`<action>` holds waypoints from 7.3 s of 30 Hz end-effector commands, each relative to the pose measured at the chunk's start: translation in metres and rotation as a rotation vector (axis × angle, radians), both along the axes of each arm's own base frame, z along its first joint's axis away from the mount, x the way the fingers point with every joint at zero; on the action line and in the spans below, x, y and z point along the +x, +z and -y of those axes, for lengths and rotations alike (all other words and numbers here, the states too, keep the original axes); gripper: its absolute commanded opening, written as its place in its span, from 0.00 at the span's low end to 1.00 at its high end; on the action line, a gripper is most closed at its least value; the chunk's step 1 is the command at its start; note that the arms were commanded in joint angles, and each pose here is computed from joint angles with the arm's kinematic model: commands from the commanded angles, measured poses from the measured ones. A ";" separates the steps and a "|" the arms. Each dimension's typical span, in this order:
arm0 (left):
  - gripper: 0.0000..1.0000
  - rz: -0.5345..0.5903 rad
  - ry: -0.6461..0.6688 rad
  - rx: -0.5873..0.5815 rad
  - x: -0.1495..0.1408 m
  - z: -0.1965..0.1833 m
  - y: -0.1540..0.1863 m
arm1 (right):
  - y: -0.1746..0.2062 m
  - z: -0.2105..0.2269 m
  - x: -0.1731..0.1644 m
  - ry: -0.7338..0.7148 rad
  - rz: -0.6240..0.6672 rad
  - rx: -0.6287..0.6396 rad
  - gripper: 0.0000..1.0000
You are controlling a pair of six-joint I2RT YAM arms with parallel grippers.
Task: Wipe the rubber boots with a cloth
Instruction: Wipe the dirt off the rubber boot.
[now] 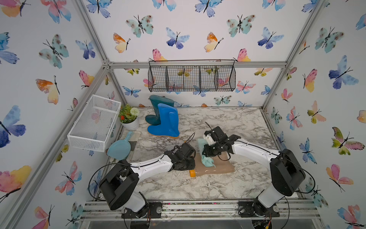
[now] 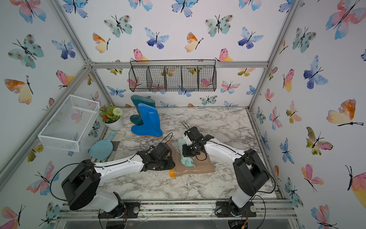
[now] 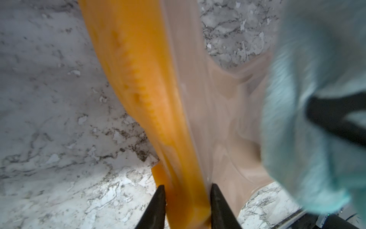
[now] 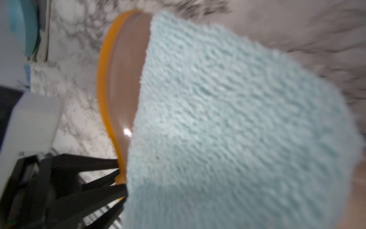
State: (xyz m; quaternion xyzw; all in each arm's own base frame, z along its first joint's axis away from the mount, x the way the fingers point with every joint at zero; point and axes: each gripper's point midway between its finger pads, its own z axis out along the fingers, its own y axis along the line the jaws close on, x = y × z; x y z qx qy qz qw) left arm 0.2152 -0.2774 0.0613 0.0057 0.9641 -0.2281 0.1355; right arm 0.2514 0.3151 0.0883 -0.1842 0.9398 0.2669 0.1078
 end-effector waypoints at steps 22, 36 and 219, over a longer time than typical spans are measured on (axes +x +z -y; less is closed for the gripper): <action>0.01 0.006 0.007 -0.073 -0.002 0.010 -0.011 | -0.023 0.011 0.000 -0.074 -0.110 -0.028 0.03; 0.52 0.044 0.025 -0.080 0.014 0.015 0.014 | -0.045 0.128 0.030 -0.249 -0.131 -0.229 0.02; 0.41 -0.184 -0.032 -0.181 -0.009 0.019 -0.009 | -0.005 0.071 -0.053 -0.278 0.174 0.031 0.02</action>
